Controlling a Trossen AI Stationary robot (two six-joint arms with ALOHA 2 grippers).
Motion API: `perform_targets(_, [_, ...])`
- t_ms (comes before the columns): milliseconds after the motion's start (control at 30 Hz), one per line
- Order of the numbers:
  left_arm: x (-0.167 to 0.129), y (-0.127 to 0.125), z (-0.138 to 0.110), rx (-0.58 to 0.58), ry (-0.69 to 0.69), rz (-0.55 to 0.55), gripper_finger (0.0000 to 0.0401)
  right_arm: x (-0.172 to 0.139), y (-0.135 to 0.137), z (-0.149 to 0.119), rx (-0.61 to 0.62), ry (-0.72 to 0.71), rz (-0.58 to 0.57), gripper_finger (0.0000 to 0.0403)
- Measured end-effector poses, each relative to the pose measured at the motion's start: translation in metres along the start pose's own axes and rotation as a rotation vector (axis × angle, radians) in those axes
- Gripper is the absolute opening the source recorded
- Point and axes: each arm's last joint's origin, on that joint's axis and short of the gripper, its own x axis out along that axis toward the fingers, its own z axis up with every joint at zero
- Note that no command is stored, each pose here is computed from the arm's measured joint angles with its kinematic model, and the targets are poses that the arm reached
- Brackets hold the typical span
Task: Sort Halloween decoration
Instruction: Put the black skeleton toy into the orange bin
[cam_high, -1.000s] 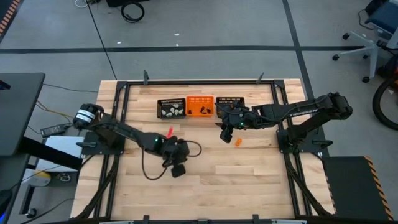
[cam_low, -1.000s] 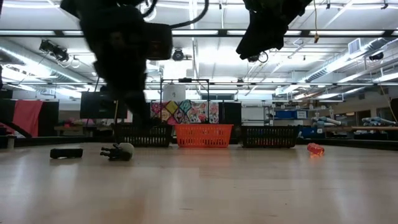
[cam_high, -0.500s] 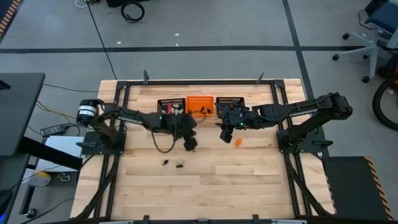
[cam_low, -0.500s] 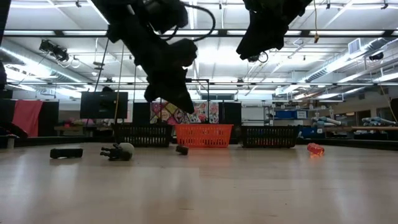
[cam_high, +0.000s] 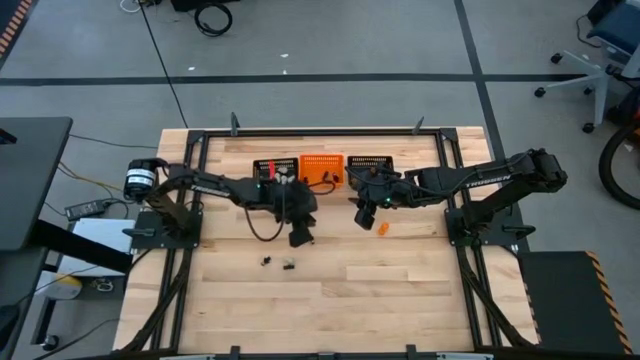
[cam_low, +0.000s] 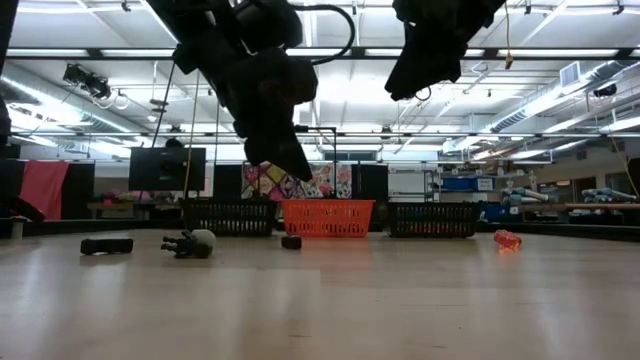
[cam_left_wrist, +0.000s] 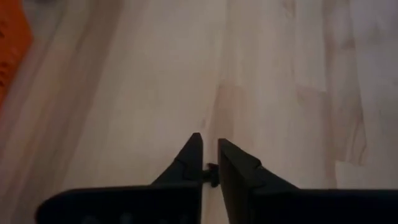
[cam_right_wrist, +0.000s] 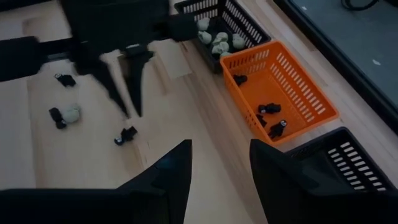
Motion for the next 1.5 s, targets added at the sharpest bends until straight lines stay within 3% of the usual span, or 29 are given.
perform_targets(400, [0.033,-0.019,-0.021,0.059,0.115,-0.026,0.0159,0.001,-0.003,0.001,0.000,-0.006,-0.023,0.0165])
perform_targets(667, [0.043,-0.031,-0.030,0.198,0.127,0.036,0.0216,0.001,-0.003,0.001,-0.001,-0.003,-0.018,0.0165])
perform_targets(1067, [0.061,-0.026,-0.039,0.187,0.169,0.075,0.0197,0.001,-0.003,0.000,-0.003,0.003,-0.019,0.0165])
perform_targets(1500, [0.061,-0.028,-0.040,0.178,0.171,0.078,0.0191,0.001,-0.003,0.000,0.006,0.006,-0.020,0.0165])
